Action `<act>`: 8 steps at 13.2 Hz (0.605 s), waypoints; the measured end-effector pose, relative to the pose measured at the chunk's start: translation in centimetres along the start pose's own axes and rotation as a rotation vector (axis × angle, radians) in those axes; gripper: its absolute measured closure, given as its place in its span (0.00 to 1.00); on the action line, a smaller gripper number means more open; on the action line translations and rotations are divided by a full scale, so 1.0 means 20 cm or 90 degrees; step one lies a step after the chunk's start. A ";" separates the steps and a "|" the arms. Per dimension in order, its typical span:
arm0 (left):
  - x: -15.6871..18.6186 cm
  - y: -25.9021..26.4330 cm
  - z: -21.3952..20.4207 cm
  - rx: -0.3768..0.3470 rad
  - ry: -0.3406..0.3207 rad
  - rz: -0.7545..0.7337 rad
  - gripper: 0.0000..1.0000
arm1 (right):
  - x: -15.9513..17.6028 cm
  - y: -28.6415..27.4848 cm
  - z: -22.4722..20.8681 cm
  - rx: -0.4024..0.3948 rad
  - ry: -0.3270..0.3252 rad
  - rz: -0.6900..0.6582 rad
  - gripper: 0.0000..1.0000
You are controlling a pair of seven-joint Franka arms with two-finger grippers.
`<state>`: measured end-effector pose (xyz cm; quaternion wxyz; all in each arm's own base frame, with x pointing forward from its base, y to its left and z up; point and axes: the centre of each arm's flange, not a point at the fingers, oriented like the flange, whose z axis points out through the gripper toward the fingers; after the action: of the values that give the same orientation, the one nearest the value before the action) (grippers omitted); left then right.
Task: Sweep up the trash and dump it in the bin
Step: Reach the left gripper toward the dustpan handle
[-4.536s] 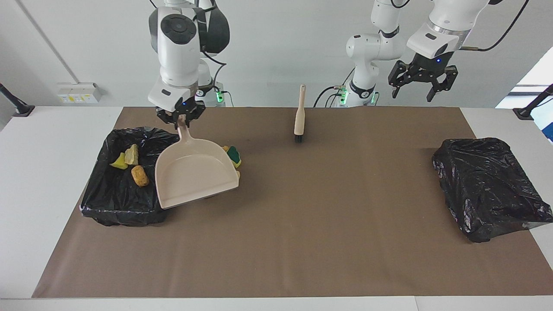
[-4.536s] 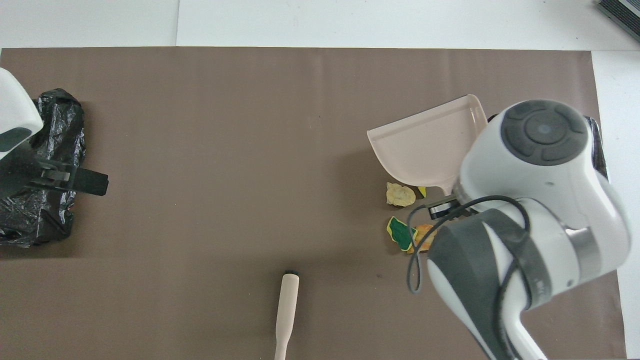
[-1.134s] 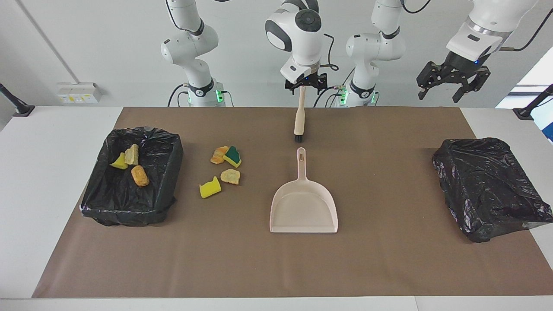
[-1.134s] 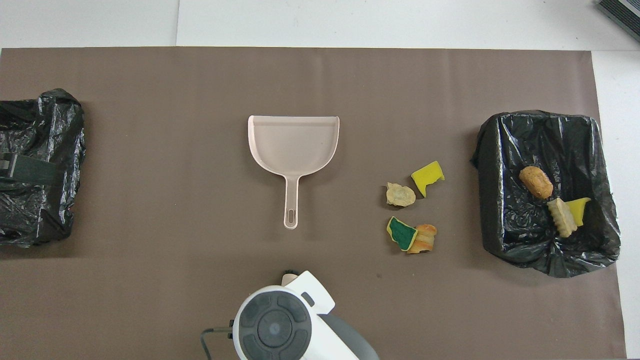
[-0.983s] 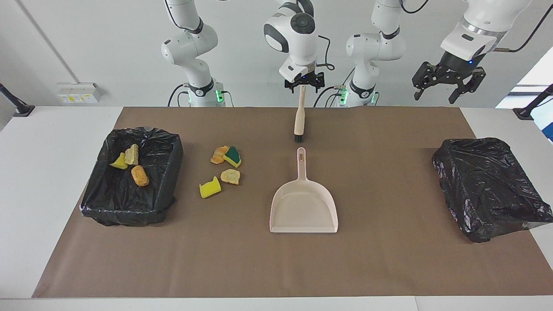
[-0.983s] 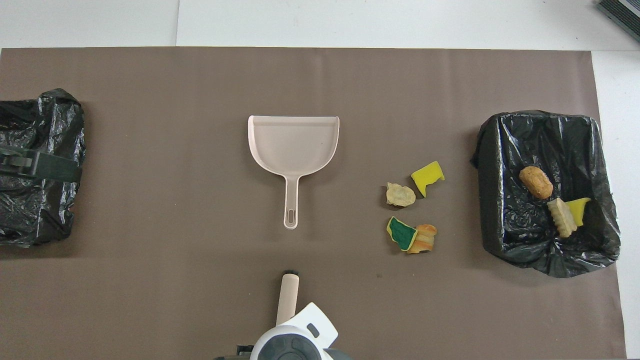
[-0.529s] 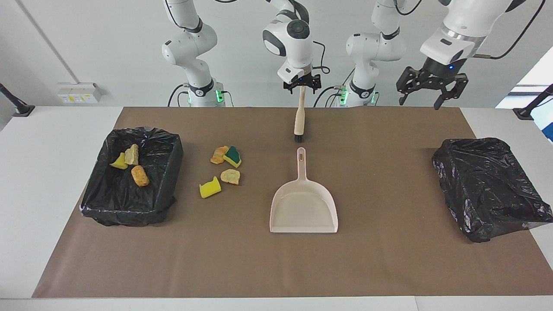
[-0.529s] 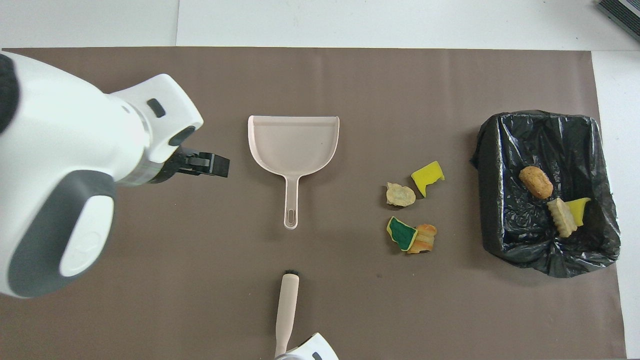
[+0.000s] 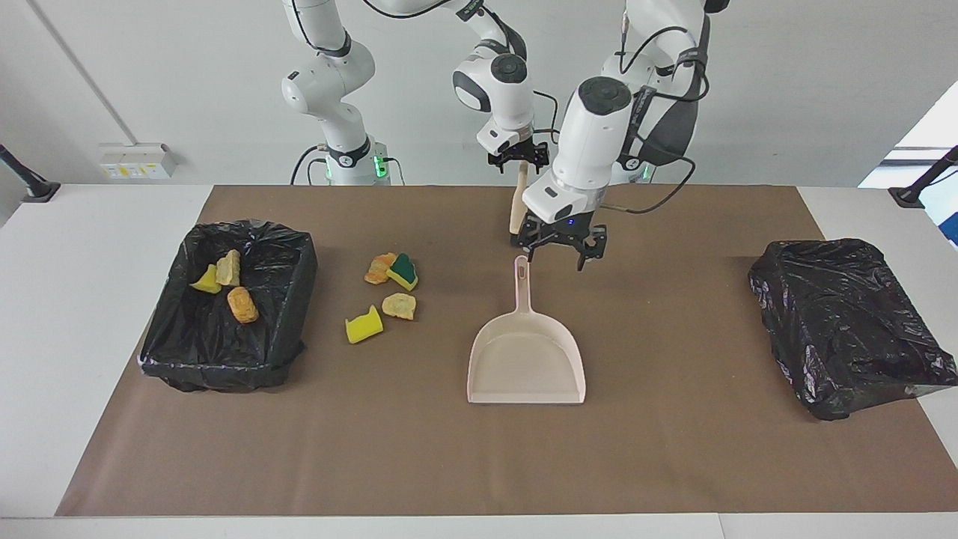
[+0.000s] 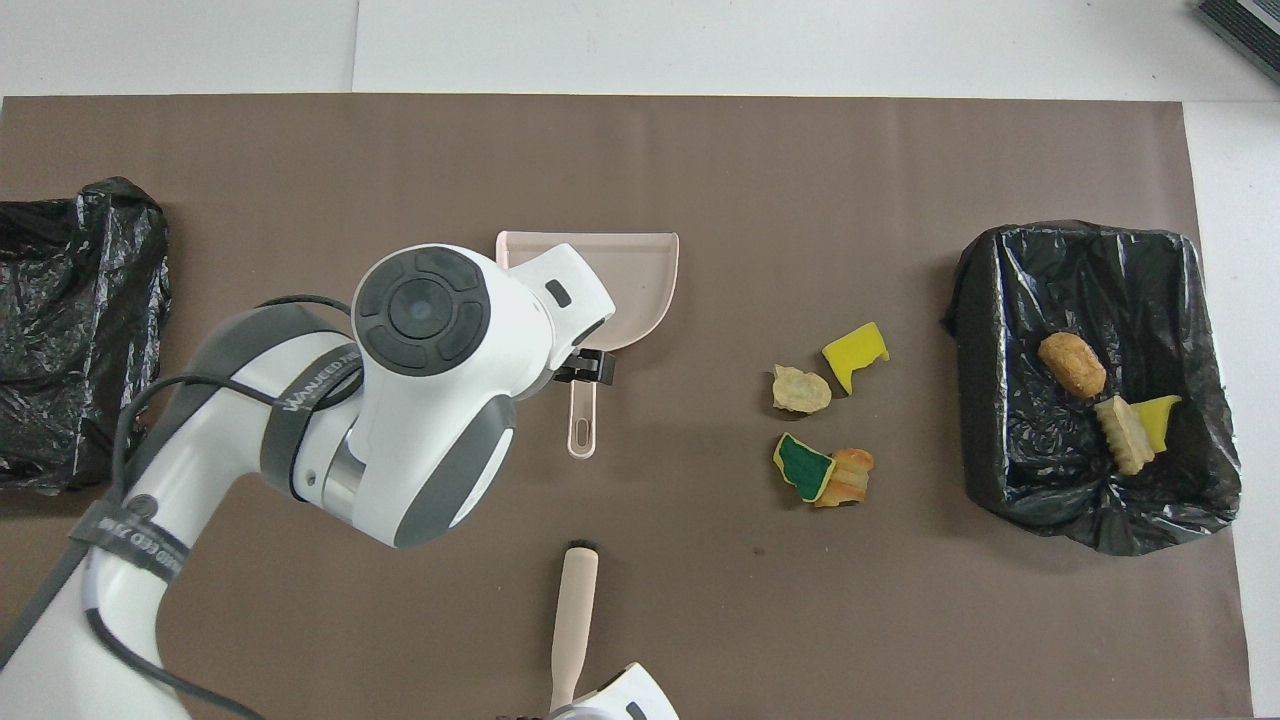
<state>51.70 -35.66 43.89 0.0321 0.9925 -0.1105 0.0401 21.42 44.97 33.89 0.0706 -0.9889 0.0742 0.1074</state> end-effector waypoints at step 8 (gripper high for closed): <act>-0.06 0.03 0.33 -0.012 0.032 -0.013 0.00 | 0.00 0.00 0.04 -0.002 0.000 0.000 0.74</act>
<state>50.98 -36.46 37.20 0.0445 0.9920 -0.0996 0.0639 21.26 45.08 33.03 0.0694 -0.9890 0.0740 0.1075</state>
